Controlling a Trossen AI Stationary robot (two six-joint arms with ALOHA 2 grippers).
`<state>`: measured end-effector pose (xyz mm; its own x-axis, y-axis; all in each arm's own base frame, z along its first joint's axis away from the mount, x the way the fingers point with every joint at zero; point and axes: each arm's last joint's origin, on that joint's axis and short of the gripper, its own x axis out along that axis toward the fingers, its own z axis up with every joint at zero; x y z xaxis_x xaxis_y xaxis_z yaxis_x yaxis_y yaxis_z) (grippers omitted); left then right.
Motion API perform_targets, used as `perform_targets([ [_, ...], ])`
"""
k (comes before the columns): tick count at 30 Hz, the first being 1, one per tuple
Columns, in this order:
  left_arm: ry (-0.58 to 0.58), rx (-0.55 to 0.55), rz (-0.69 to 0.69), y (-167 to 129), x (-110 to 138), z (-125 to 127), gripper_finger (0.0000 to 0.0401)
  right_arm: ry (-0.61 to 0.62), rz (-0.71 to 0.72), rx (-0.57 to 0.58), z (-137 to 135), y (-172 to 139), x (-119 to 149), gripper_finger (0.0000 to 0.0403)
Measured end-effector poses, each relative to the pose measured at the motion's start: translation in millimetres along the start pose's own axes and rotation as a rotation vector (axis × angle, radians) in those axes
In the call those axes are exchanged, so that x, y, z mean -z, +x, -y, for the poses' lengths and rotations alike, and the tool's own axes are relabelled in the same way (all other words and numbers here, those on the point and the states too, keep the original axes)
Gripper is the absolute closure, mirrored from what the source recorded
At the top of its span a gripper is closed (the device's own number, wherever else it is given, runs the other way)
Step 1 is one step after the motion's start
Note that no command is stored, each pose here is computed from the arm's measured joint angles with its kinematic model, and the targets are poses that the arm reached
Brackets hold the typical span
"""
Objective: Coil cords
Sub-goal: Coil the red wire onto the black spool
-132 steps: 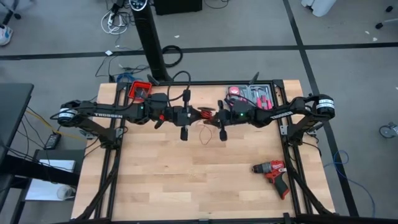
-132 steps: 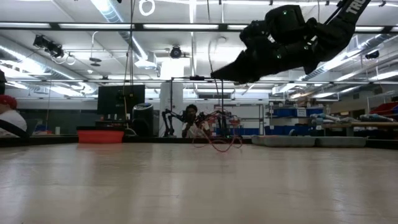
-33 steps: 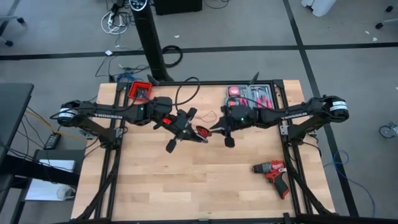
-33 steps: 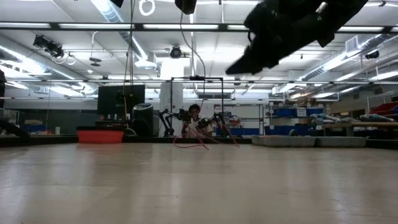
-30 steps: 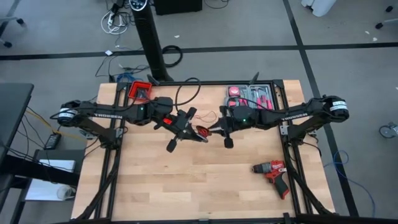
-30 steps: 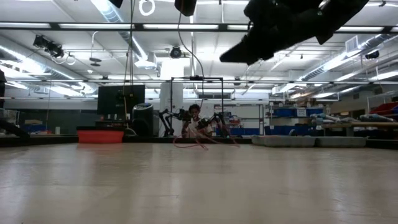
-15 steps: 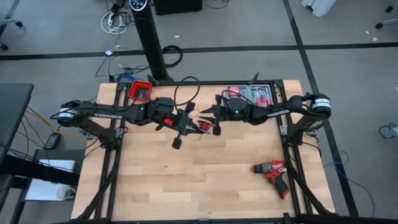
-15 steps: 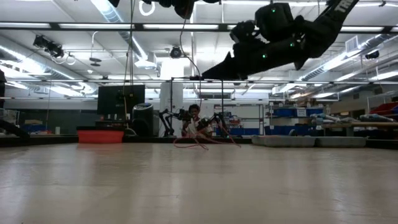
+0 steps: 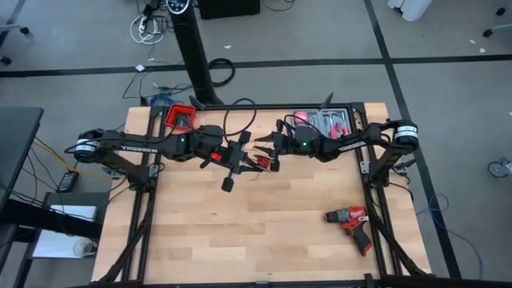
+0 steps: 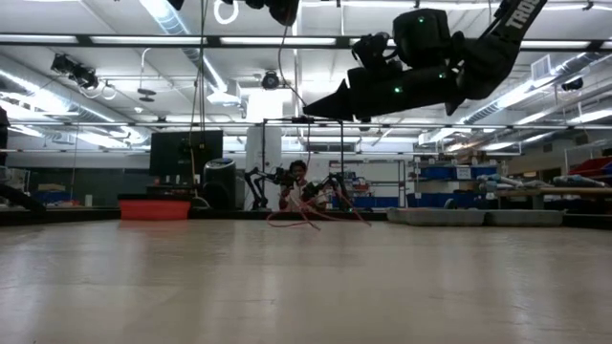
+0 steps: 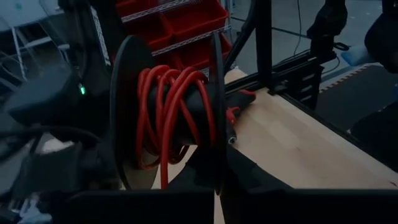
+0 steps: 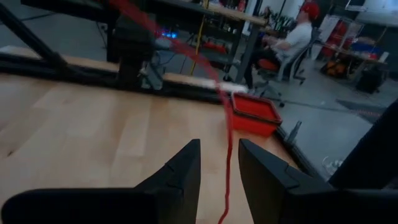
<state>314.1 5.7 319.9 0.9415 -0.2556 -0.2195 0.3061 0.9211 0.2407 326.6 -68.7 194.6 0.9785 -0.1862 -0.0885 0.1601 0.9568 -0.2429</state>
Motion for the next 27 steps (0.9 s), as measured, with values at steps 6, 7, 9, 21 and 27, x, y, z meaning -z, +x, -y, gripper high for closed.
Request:
perform_targets([
  [6,0.088,-0.018,0.047,1,-4,-2,0.0395,0.007,0.016,0.010,1,2,3,0.0297],
  [7,0.095,-0.026,0.052,1,-4,-2,0.0395,0.007,0.026,0.013,1,2,2,0.0297],
  [9,0.107,-0.054,0.049,1,-5,-3,0.0395,0.006,0.039,0.018,2,2,1,0.0296],
  [21,-0.016,-0.147,0.101,1,-11,-7,0.0395,0.017,0.030,0.029,5,2,2,0.0296],
  [27,-0.206,-0.187,0.137,0,-14,-9,0.0395,0.018,0.019,0.026,5,2,3,0.0296],
])
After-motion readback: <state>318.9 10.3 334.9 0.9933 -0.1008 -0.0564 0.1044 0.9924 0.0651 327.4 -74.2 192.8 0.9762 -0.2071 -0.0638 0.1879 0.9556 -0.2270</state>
